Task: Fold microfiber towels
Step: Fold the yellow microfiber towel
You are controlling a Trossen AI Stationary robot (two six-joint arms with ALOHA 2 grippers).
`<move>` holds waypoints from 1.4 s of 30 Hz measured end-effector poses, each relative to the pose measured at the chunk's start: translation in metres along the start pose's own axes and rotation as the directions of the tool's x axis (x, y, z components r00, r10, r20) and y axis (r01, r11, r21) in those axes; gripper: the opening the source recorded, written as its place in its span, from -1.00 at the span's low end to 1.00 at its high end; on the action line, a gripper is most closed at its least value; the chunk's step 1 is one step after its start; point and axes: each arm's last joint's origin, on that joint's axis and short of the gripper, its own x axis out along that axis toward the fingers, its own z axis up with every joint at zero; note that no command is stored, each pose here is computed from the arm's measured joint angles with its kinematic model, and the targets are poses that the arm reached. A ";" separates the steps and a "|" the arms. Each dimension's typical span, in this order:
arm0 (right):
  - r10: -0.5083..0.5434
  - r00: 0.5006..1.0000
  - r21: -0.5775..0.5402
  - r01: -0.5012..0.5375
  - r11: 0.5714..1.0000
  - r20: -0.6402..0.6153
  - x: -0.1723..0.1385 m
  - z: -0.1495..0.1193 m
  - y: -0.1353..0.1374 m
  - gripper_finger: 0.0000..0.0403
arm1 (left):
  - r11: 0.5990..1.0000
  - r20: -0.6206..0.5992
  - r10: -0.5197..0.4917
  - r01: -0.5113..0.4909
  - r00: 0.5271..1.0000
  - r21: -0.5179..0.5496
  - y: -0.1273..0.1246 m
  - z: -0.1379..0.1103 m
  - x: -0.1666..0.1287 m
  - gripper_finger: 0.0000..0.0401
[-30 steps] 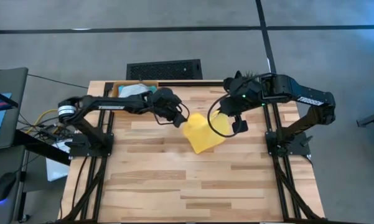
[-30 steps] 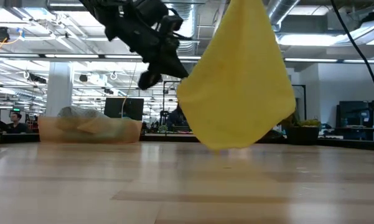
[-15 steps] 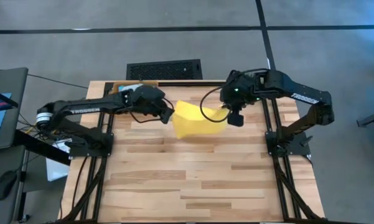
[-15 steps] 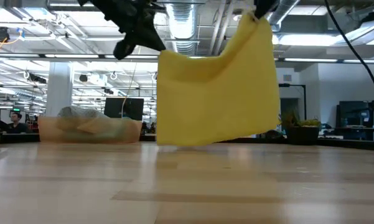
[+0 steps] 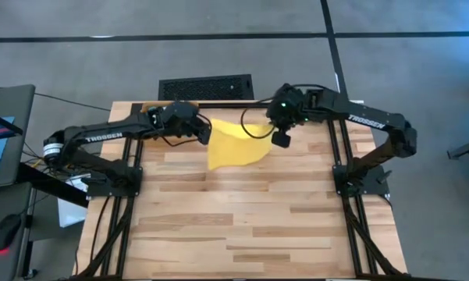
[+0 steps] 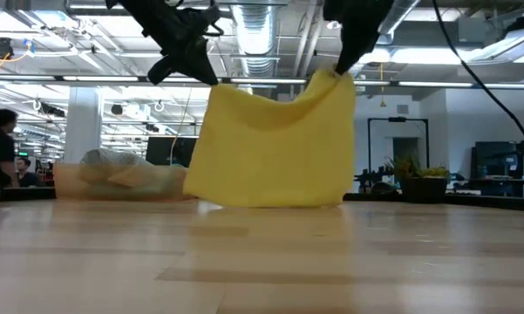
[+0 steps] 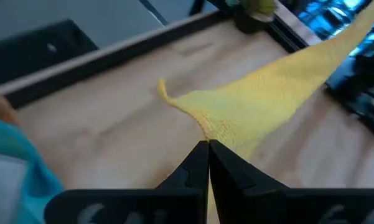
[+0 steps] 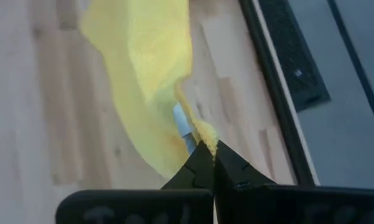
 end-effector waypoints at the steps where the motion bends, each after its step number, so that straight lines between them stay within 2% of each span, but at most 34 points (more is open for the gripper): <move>1: -0.025 1.000 0.012 0.026 1.000 -0.013 0.003 -0.002 -0.004 -0.96 | 1.000 0.006 0.011 -0.011 1.000 0.009 0.002 0.001 0.000 -1.00; 4: -0.140 0.990 0.040 0.140 0.989 -0.002 0.012 -0.001 -0.016 -0.96 | 0.999 0.025 0.032 -0.033 0.999 0.039 0.008 0.006 0.001 -1.00; 9: -0.136 0.990 0.047 0.139 0.989 -0.047 0.025 -0.009 -0.018 -0.96 | 0.998 0.030 -0.010 0.008 0.999 0.069 0.008 0.009 0.002 -1.00; 13: -0.090 0.983 0.006 0.092 0.996 -0.159 0.031 -0.019 -0.005 -0.96 | 0.991 -0.055 -0.087 0.092 0.995 0.097 0.000 0.000 0.000 -1.00; 17: -0.027 0.973 -0.030 0.021 0.999 -0.231 0.031 -0.027 0.014 -0.96 | 0.984 -0.165 -0.106 0.127 0.981 0.124 -0.010 -0.016 -0.003 -1.00; 20: 0.042 0.965 -0.052 -0.057 0.997 -0.260 0.037 -0.033 0.029 -0.96 | 0.980 -0.263 -0.076 0.120 0.962 0.157 -0.013 -0.032 -0.005 -1.00; 23: 0.059 0.955 -0.069 -0.083 0.994 -0.291 0.041 -0.038 0.043 -0.96 | 0.984 -0.328 -0.059 0.111 0.943 0.141 -0.017 -0.045 -0.008 -1.00; 28: 0.124 0.941 -0.093 -0.160 0.983 -0.315 0.040 -0.041 0.066 -0.96 | 0.970 -0.373 -0.127 0.194 0.919 0.148 -0.035 -0.058 -0.015 -1.00; 39: 0.151 0.942 -0.150 -0.203 0.968 -0.300 0.033 -0.041 0.094 -0.96 | 0.968 -0.329 -0.139 0.198 0.934 0.152 -0.054 -0.069 -0.017 -1.00; 42: 0.151 0.942 -0.136 -0.199 0.971 -0.300 0.033 -0.041 0.095 -0.96 | 0.950 -0.282 -0.186 0.246 0.941 0.195 -0.062 -0.066 -0.009 -1.00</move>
